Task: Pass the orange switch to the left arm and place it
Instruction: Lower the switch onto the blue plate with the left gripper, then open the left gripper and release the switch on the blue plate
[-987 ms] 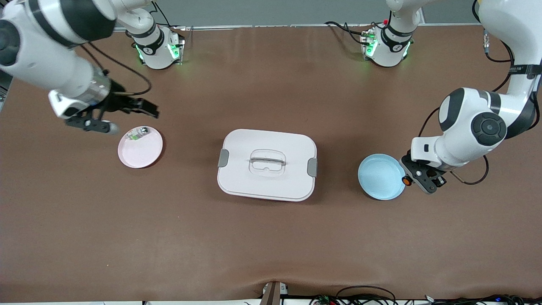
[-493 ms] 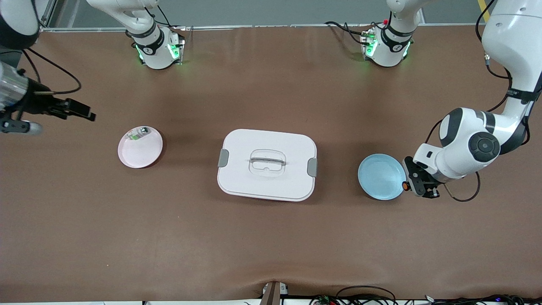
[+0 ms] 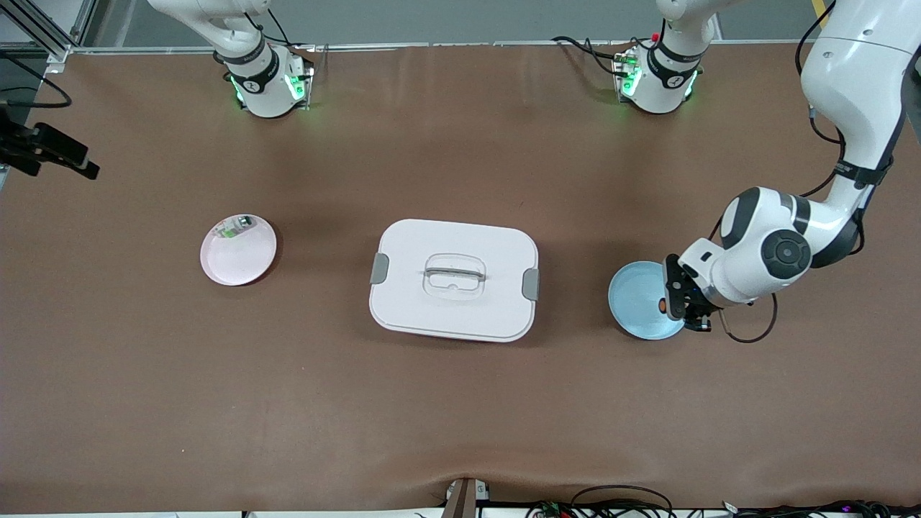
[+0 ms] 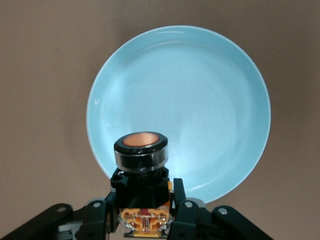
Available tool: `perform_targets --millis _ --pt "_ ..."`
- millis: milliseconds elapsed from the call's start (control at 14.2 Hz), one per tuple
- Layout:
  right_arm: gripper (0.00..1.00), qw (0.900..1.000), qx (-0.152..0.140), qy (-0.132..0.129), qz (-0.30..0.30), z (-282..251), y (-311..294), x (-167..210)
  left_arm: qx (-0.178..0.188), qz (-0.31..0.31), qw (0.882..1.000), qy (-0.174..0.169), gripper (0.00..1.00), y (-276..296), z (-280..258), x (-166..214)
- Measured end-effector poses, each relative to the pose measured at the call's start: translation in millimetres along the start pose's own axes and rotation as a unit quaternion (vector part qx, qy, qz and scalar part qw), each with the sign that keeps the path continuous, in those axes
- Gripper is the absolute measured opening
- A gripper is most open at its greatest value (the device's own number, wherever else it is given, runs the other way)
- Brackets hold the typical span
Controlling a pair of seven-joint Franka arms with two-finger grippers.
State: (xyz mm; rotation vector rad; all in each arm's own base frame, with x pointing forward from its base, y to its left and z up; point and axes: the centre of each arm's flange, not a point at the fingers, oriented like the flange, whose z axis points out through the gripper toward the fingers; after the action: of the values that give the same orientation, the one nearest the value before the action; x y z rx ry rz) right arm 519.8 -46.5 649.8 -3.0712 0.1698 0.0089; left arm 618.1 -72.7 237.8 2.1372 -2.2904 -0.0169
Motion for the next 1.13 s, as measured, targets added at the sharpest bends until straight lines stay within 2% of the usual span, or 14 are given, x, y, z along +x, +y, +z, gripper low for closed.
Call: perform_targets --millis 141,493,916,987,1128 --pt "1.00 1.000 -0.001 0.009 0.003 -8.1 3.1 2.9 0.002 0.018 1.000 -0.008 0.41 8.9 11.3 12.3" --pt "1.00 1.000 -0.008 0.027 0.013 -22.9 14.8 7.5 0.007 0.014 0.998 -0.063 0.41 31.7 33.5 44.4" --pt "1.00 1.000 -0.019 0.021 0.011 -18.4 13.4 9.2 0.003 -0.016 0.998 -0.059 0.41 40.1 43.8 42.0" --pt "1.00 1.000 -0.019 0.018 0.010 -15.2 13.2 9.8 0.004 -0.019 0.998 -0.058 0.46 40.7 44.6 43.4" --pt "1.00 1.000 -0.019 0.018 0.010 -7.0 13.4 11.7 0.009 -0.026 0.998 -0.054 0.65 39.7 44.0 42.9"
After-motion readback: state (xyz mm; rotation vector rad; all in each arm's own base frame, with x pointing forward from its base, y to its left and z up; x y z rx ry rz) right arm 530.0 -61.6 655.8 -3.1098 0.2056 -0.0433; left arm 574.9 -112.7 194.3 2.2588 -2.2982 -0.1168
